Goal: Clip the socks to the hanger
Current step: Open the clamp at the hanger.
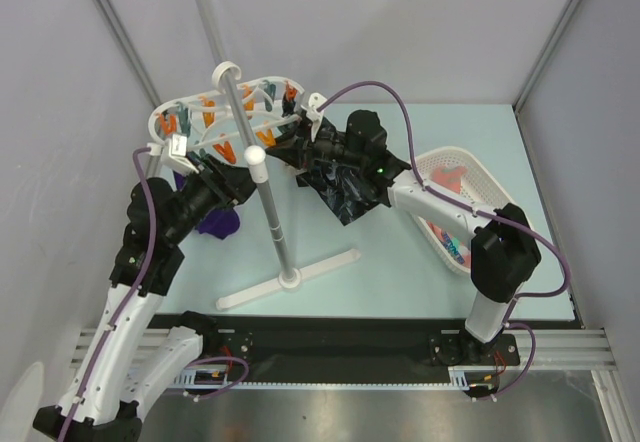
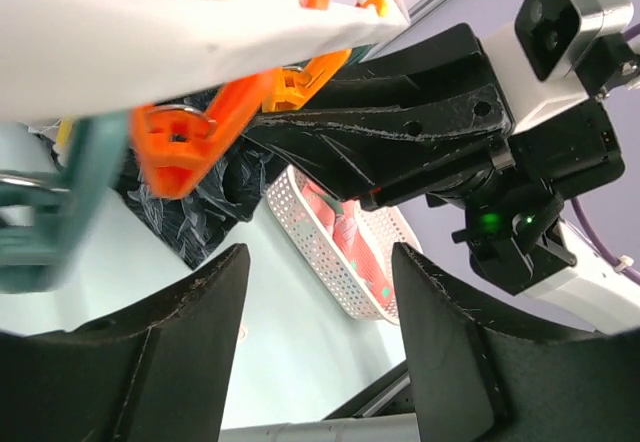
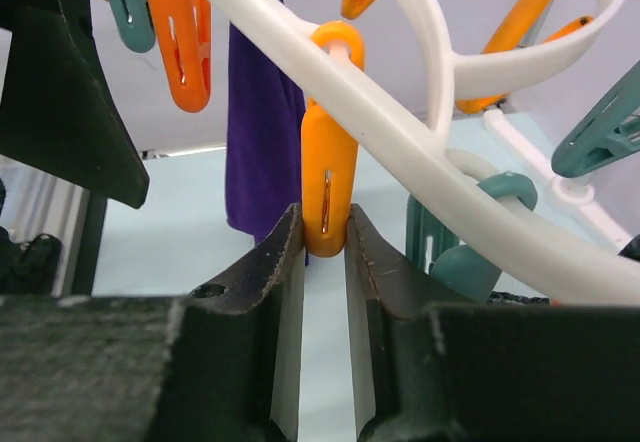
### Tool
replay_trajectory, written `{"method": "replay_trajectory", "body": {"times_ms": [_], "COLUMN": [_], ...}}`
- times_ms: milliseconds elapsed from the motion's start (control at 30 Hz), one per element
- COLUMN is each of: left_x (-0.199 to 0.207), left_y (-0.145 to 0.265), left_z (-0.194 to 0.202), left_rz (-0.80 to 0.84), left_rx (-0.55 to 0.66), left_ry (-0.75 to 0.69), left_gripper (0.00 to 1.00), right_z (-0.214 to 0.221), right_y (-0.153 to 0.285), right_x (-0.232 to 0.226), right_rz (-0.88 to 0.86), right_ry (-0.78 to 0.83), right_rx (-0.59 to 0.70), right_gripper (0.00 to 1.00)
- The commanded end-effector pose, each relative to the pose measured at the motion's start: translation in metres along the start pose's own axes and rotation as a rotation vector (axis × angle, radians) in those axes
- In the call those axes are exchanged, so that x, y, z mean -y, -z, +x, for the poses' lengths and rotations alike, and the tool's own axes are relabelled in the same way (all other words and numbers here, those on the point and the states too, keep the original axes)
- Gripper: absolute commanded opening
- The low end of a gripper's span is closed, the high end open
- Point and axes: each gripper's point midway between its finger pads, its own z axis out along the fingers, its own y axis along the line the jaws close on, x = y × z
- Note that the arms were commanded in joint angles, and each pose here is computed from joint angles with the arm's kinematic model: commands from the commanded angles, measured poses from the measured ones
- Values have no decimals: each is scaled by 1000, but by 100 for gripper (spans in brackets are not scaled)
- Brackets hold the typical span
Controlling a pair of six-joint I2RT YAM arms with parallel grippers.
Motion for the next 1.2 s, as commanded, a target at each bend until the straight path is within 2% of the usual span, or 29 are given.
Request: {"method": "replay_trajectory", "body": {"times_ms": [0, 33, 67, 200, 367, 533, 867, 1100, 1167], "left_x": [28, 30, 32, 39, 44, 40, 45, 40, 37], "left_y": [4, 3, 2, -6, -14, -24, -41, -42, -46], "left_z": [-29, -32, -34, -46, -56, -60, -62, -67, -64], "left_rz": [87, 90, 94, 112, 119, 85, 84, 61, 55], "left_rx": [99, 107, 109, 129, 170, 177, 192, 226, 212], "left_ry": [-19, -22, -31, -40, -36, -29, -17, -20, -19], "left_gripper": [65, 66, 66, 70, 69, 65, 69, 78, 77], "right_z": [-46, -44, -49, -56, -64, -69, -74, -74, -75], "right_y": [1, 2, 5, 13, 19, 21, 23, 22, 21], "right_x": [0, 1, 2, -3, -13, -24, -41, -46, -48], "right_rz": [32, 48, 63, 93, 109, 84, 46, 53, 65], "right_ry": [10, -19, -26, -96, -184, -246, -277, -274, -260], "right_rx": [85, 69, 70, 58, 16, -19, -65, -110, -115], "right_gripper": [11, 1, 0, 0, 0, 0, 0, 0, 0]}}
